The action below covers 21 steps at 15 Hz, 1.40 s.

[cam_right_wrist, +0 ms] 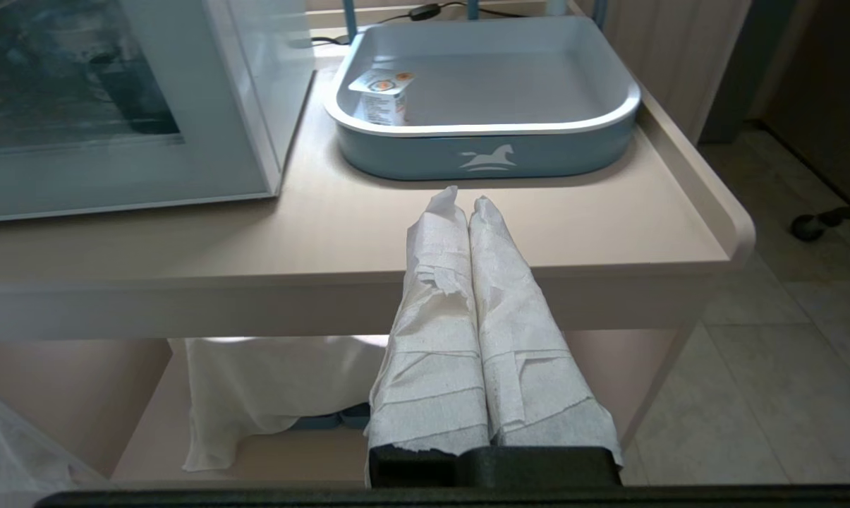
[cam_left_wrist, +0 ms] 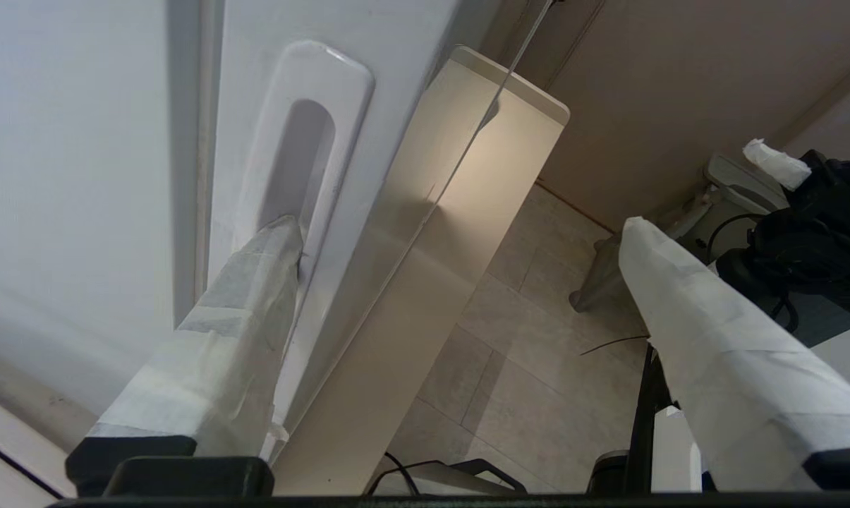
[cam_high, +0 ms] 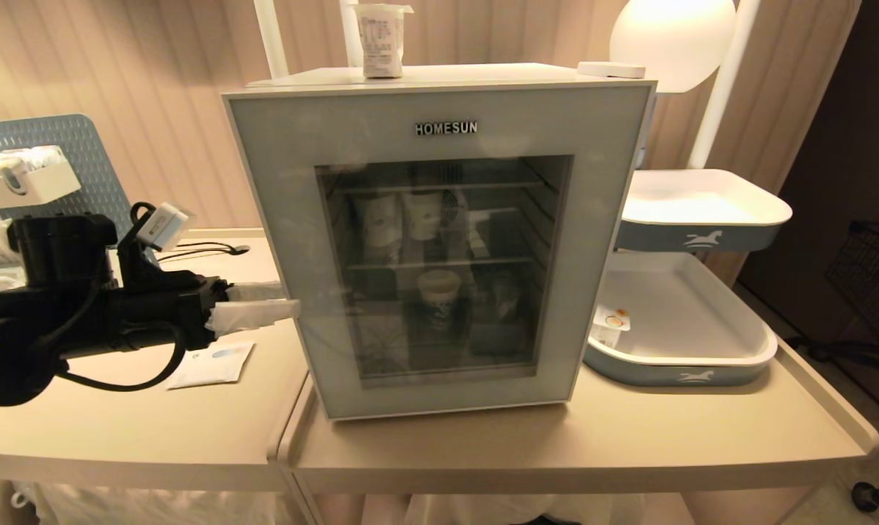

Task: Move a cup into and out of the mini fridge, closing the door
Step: Open the freezer door

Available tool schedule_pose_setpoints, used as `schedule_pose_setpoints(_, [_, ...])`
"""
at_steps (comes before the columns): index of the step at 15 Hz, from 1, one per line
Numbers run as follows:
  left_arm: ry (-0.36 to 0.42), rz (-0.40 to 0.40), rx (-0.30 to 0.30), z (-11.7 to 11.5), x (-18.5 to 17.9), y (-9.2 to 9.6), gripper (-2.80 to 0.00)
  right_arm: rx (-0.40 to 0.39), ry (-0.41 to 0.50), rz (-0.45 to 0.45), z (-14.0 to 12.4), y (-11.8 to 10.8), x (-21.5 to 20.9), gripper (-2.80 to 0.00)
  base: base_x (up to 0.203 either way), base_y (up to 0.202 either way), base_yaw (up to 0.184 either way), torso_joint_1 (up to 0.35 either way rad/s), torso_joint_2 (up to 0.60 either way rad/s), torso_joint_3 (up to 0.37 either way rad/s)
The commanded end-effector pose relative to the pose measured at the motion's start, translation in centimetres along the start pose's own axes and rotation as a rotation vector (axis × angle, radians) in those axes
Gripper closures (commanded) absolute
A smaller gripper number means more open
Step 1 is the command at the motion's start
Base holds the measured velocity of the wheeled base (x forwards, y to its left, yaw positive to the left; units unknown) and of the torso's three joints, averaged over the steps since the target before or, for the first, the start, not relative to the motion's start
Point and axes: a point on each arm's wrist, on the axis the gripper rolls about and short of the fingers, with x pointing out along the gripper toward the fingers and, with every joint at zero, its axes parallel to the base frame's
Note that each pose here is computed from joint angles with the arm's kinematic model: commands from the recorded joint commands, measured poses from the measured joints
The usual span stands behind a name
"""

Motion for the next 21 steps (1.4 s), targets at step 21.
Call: schedule_pose_setpoints(21, [-0.041,-0.34,0.03,-2.6,-7.2,-23.4,-2.8,0.0,0.002,0.0,0.0,0.0,0.0,0.0,0.0,0.0,0.0,0.0,0.0,0.0])
